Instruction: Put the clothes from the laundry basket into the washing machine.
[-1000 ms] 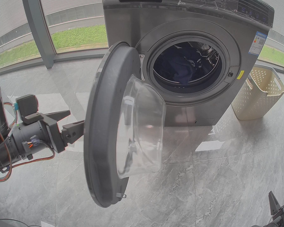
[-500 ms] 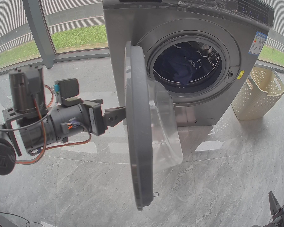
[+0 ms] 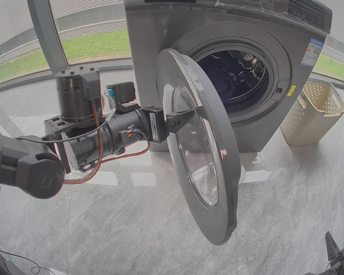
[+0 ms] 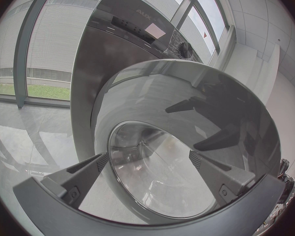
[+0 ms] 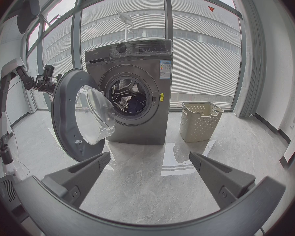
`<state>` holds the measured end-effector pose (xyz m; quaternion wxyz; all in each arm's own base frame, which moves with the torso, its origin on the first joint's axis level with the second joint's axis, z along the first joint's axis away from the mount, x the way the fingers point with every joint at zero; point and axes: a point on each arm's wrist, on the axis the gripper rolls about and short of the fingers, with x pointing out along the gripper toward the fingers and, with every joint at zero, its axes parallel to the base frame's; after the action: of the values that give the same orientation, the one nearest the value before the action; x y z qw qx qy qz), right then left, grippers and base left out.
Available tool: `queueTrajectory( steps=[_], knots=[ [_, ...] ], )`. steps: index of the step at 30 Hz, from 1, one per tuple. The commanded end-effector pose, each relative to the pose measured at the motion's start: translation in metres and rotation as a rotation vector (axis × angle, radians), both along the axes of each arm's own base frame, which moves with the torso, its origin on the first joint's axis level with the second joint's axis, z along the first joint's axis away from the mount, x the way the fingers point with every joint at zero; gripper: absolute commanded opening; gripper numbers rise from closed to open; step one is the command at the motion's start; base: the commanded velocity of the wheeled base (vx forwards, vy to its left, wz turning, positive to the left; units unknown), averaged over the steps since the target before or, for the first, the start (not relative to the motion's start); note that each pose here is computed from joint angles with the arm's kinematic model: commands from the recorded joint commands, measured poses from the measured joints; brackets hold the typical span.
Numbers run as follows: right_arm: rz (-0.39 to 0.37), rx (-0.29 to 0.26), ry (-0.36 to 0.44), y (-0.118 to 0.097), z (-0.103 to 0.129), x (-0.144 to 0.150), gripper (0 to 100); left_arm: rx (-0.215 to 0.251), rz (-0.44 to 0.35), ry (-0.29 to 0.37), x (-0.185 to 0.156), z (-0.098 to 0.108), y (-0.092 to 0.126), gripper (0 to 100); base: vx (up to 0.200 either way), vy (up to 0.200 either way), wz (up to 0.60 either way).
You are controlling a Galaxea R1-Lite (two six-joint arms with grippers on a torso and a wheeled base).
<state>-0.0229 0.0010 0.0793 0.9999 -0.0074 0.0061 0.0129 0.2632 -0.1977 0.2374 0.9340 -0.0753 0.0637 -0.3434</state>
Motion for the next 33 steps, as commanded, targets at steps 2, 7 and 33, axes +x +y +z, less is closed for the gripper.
queueTrajectory(
  steps=[2,7,33],
  knots=[
    [0.0,0.0,-0.006,0.0,-0.003,-0.001,100,0.008,-0.001,0.015,0.015,-0.009,-0.012,100,0.0,0.0,0.0],
    [0.0,0.0,-0.006,0.0,-0.003,-0.001,100,-0.037,0.008,-0.01,0.028,0.001,-0.021,100,0.0,0.0,0.0],
    [0.0,0.0,-0.006,0.0,-0.003,-0.001,100,-0.167,0.084,-0.088,0.079,0.023,-0.057,100,0.0,0.0,0.0]
  ],
)
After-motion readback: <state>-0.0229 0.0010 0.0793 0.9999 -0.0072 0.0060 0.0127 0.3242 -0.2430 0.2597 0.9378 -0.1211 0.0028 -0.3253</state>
